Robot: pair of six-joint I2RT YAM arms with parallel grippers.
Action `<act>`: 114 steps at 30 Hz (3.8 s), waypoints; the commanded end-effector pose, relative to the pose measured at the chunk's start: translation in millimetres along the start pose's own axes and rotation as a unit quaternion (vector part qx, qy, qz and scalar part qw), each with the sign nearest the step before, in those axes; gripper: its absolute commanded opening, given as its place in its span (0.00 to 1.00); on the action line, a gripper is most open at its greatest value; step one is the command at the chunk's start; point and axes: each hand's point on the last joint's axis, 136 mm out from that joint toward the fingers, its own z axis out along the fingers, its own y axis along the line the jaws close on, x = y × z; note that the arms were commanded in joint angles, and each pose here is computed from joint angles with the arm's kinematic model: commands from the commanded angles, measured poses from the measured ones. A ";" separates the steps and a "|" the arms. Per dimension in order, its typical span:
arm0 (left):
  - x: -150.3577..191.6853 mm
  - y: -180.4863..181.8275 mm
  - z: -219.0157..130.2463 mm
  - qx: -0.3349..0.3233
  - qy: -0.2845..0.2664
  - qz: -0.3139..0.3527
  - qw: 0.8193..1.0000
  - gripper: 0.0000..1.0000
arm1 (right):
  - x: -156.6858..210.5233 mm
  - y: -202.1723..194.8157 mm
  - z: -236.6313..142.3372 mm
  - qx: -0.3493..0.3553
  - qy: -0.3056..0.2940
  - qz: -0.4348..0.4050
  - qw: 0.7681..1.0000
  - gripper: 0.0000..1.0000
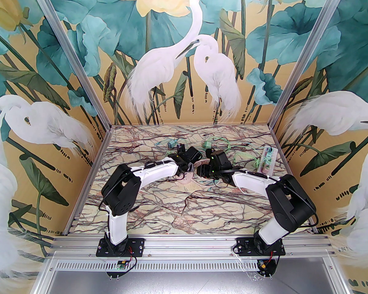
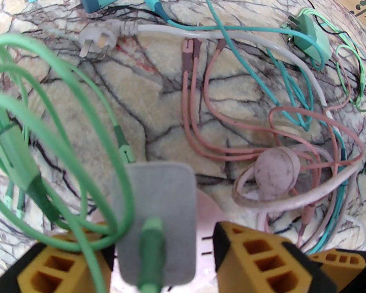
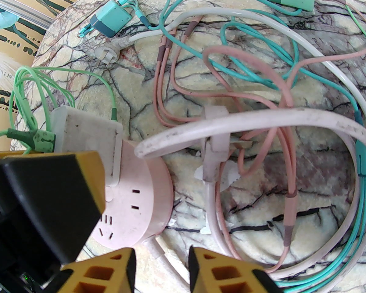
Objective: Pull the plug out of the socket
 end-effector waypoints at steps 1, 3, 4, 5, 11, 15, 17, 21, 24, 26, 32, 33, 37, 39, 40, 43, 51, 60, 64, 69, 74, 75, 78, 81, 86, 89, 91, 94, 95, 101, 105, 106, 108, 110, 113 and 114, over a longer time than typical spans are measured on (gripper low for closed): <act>-13.4 -0.7 7.8 -0.016 -0.022 0.013 1.000 0.51 | -2.0 5.9 -1.4 -0.010 -0.005 0.000 1.000 0.36; -13.6 0.1 11.0 -0.026 -0.021 0.020 0.999 0.48 | -1.5 6.5 -1.3 -0.012 -0.004 0.000 1.000 0.36; -13.0 0.5 12.8 -0.030 -0.020 0.023 0.999 0.46 | -1.7 6.7 -1.4 -0.012 -0.004 -0.001 1.000 0.36; -12.6 0.1 13.6 -0.031 -0.019 0.024 0.999 0.46 | -1.3 6.9 -1.4 -0.012 -0.003 0.000 1.000 0.36; -8.9 4.8 16.0 -0.035 -0.009 0.030 0.999 0.25 | -1.5 9.8 -2.0 -0.021 -0.003 -0.002 1.000 0.36; -7.0 12.5 4.2 -0.029 -0.007 0.036 0.999 0.23 | 0.2 24.0 -1.1 -0.064 0.003 0.001 0.998 0.36; -4.2 16.1 -1.9 -0.023 -0.004 0.045 0.999 0.23 | 0.6 37.3 1.7 -0.101 0.013 0.011 0.995 0.33; 2.3 26.6 -8.0 -0.025 -0.001 0.057 0.998 0.23 | -0.8 50.4 10.1 -0.132 0.033 0.036 0.990 0.26; 2.7 37.0 -9.5 -0.041 -0.006 0.062 0.997 0.23 | -0.5 43.8 20.5 -0.115 0.044 0.048 0.991 0.27; 3.4 40.0 -8.7 -0.041 -0.004 0.058 0.997 0.23 | 3.3 39.7 28.9 -0.111 0.056 0.057 0.991 0.28; 3.9 39.1 -5.0 -0.037 -0.003 0.043 0.998 0.23 | 11.5 34.2 53.7 -0.111 0.083 0.079 0.987 0.33; 5.3 38.0 -3.7 -0.035 -0.001 0.042 0.998 0.23 | 12.0 33.3 57.2 -0.110 0.085 0.080 0.987 0.34; 9.5 36.3 0.4 -0.033 0.005 0.038 0.999 0.22 | 14.4 37.9 68.1 -0.126 0.096 0.089 0.983 0.38; 11.5 35.2 1.8 -0.030 0.010 0.037 0.999 0.22 | 15.7 42.5 72.6 -0.136 0.101 0.090 0.981 0.41; 12.5 34.4 2.0 -0.027 0.011 0.035 0.999 0.22 | 19.0 44.4 75.5 -0.140 0.106 0.089 0.980 0.41; 14.0 34.2 2.8 -0.025 0.014 0.029 0.999 0.22 | 30.4 46.2 84.5 -0.141 0.122 0.091 0.978 0.42; 19.4 33.2 7.6 -0.023 0.020 0.027 0.999 0.21 | 46.3 55.9 85.3 -0.170 0.135 0.094 0.972 0.48; 19.6 32.1 9.2 -0.011 0.019 0.013 1.000 0.16 | 57.4 59.1 79.8 -0.212 0.134 0.130 0.959 0.42; 21.0 32.3 11.9 -0.005 0.024 0.005 1.000 0.15 | 51.5 60.8 68.2 -0.225 0.107 0.138 0.959 0.42; 19.8 40.3 11.1 -0.023 0.022 -0.002 0.999 0.15 | 42.7 62.8 54.7 -0.226 0.084 0.134 0.961 0.42; 15.2 47.8 10.2 -0.036 0.018 -0.033 0.999 0.16 | 43.2 52.9 45.5 -0.204 0.048 0.161 0.964 0.46; 14.3 47.9 9.9 -0.038 0.017 -0.038 0.998 0.16 | 43.5 50.5 42.5 -0.196 0.037 0.167 0.966 0.46; 10.8 48.6 10.1 -0.042 0.016 -0.049 0.998 0.16 | 40.9 57.7 30.5 -0.191 0.006 0.165 0.968 0.46; 7.8 45.5 9.8 -0.038 0.015 -0.054 0.998 0.16 | 41.1 70.3 21.1 -0.190 -0.015 0.165 0.968 0.46; 7.6 41.0 11.3 -0.028 0.017 -0.060 0.998 0.16 | 42.6 83.9 24.8 -0.178 -0.032 0.173 0.968 0.41; 8.0 39.5 11.9 -0.024 0.018 -0.059 0.998 0.16 | 46.3 81.6 35.6 -0.181 -0.029 0.196 0.963 0.39; 9.2 38.7 12.9 -0.021 0.020 -0.058 0.998 0.16 | 52.5 80.6 43.4 -0.189 -0.031 0.216 0.957 0.39; 9.9 36.8 12.8 -0.016 0.023 -0.054 0.998 0.16 | 56.9 76.2 53.1 -0.197 -0.043 0.245 0.948 0.40; 11.1 36.0 12.7 -0.014 0.025 -0.053 0.998 0.16 | 56.6 75.4 55.2 -0.202 -0.047 0.253 0.945 0.41; 7.5 33.4 4.7 -0.004 0.035 -0.038 0.999 0.23 | 57.4 75.4 59.0 -0.202 -0.045 0.252 0.945 0.41; 2.8 34.2 1.1 0.001 0.046 -0.039 0.998 0.29 | 55.9 79.6 57.7 -0.187 -0.040 0.231 0.954 0.42; 0.7 35.1 0.0 0.000 0.048 -0.039 0.998 0.33 | 56.1 80.3 57.8 -0.185 -0.039 0.227 0.955 0.42; -2.7 36.3 -1.9 -0.001 0.053 -0.035 0.998 0.36 | 57.5 80.1 58.6 -0.181 -0.037 0.225 0.957 0.42; -6.5 38.3 -3.7 -0.002 0.057 -0.033 0.998 0.40 | 59.0 78.1 60.0 -0.174 -0.035 0.225 0.958 0.42; -13.4 41.1 -9.8 -0.006 0.055 -0.029 0.998 0.48 | 62.8 74.7 62.6 -0.163 -0.030 0.223 0.961 0.41; -14.4 42.0 -10.5 -0.007 0.055 -0.028 0.998 0.48 | 64.1 74.0 63.8 -0.159 -0.028 0.222 0.962 0.41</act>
